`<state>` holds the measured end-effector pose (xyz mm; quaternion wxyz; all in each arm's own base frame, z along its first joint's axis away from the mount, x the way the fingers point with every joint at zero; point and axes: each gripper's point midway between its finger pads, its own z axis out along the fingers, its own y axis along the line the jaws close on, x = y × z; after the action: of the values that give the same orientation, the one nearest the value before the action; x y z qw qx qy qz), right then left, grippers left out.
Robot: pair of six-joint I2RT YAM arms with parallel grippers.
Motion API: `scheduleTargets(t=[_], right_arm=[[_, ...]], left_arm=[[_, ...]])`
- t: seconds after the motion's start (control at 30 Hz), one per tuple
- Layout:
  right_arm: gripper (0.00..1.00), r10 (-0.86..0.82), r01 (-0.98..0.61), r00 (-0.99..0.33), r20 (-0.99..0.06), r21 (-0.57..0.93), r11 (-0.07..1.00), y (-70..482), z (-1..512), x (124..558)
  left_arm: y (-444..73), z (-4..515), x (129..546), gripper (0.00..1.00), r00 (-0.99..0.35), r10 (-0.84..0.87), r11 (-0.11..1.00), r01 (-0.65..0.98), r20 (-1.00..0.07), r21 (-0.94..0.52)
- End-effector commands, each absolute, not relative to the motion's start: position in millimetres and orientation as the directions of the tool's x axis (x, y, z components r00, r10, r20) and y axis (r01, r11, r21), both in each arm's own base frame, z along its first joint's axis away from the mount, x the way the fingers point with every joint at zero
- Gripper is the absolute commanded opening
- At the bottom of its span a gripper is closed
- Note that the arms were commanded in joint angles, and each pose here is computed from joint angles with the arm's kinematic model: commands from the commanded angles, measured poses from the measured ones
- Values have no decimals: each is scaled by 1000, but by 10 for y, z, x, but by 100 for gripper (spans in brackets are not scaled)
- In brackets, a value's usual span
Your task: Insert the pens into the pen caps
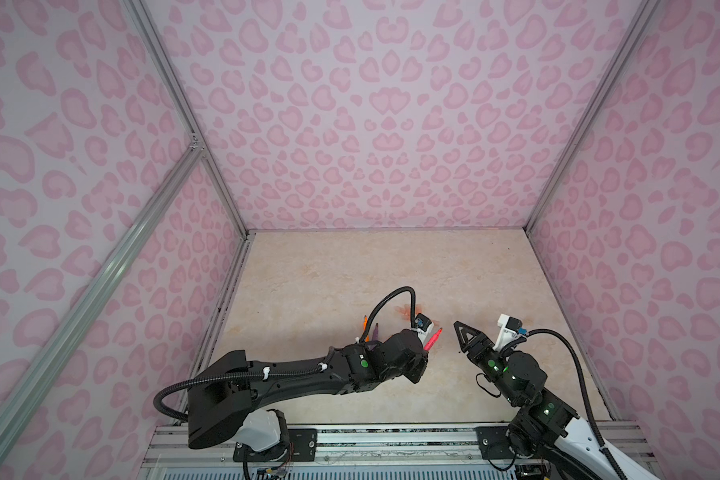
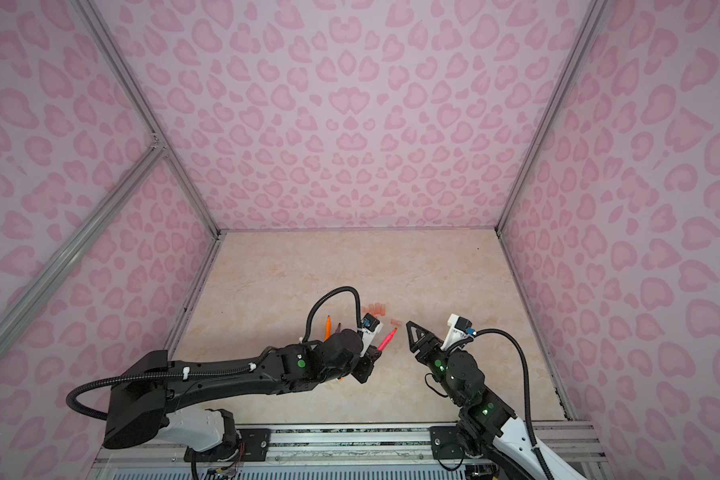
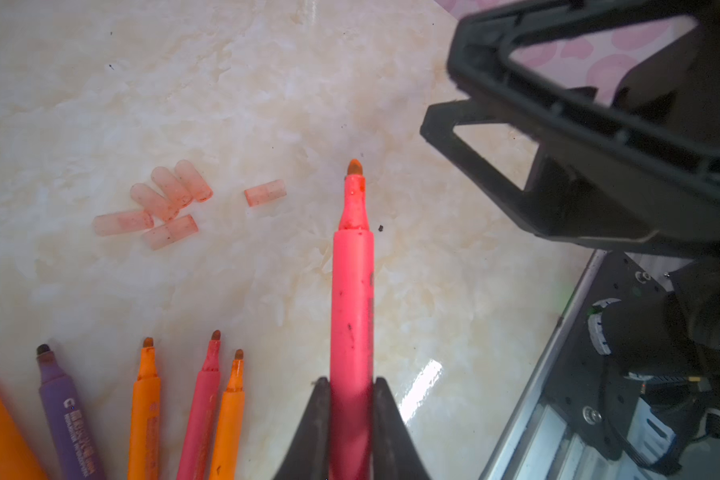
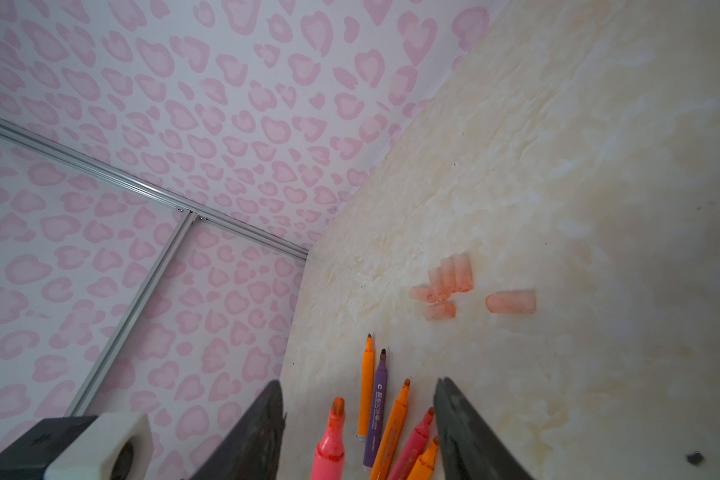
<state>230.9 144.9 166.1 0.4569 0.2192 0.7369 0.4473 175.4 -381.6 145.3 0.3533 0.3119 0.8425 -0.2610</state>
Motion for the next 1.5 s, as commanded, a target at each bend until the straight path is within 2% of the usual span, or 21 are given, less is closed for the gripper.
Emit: scheduleTargets(t=[0.0,0.27,0.5,0.57,0.77,0.87,0.97,1.1,1.3,1.47], right_arm=[[58,725,-142,-509,-464,876,461,1598,1813,2329],[59,685,-184,-553,-474,871,455,1813,1858,2308],[53,659,-180,-579,-481,863,471,1966,1813,2313],[46,658,-173,-583,-477,864,473,1984,1797,2327],[17,672,-146,-569,-474,862,485,1937,1747,2351],[0,693,-133,-560,-453,875,465,1910,1721,2349],[0,702,-135,-565,-434,888,440,1935,1746,2343],[0,704,-157,-577,-414,902,402,2013,1853,2326],[0,715,-188,-578,-392,917,351,2073,1988,2268],[0,721,-188,-580,-378,924,333,2105,2002,2231]], left_arm=[[-3901,1656,1776,9,-531,305,647,725,-790,-237],[-3926,1580,1813,7,-534,317,661,717,-784,-221],[-3974,1672,1819,8,-526,305,651,724,-794,-229],[-3987,1687,1813,8,-524,304,646,727,-796,-232],[-3972,1677,1815,9,-522,306,648,727,-796,-227],[-3957,1671,1825,18,-522,305,655,722,-797,-223],[-3967,1695,1837,33,-518,298,656,721,-802,-222],[-4001,1718,1869,43,-513,296,658,721,-806,-217],[-4040,1714,1909,45,-511,293,661,719,-808,-215],[-4065,1724,1929,42,-510,290,658,721,-810,-218]])
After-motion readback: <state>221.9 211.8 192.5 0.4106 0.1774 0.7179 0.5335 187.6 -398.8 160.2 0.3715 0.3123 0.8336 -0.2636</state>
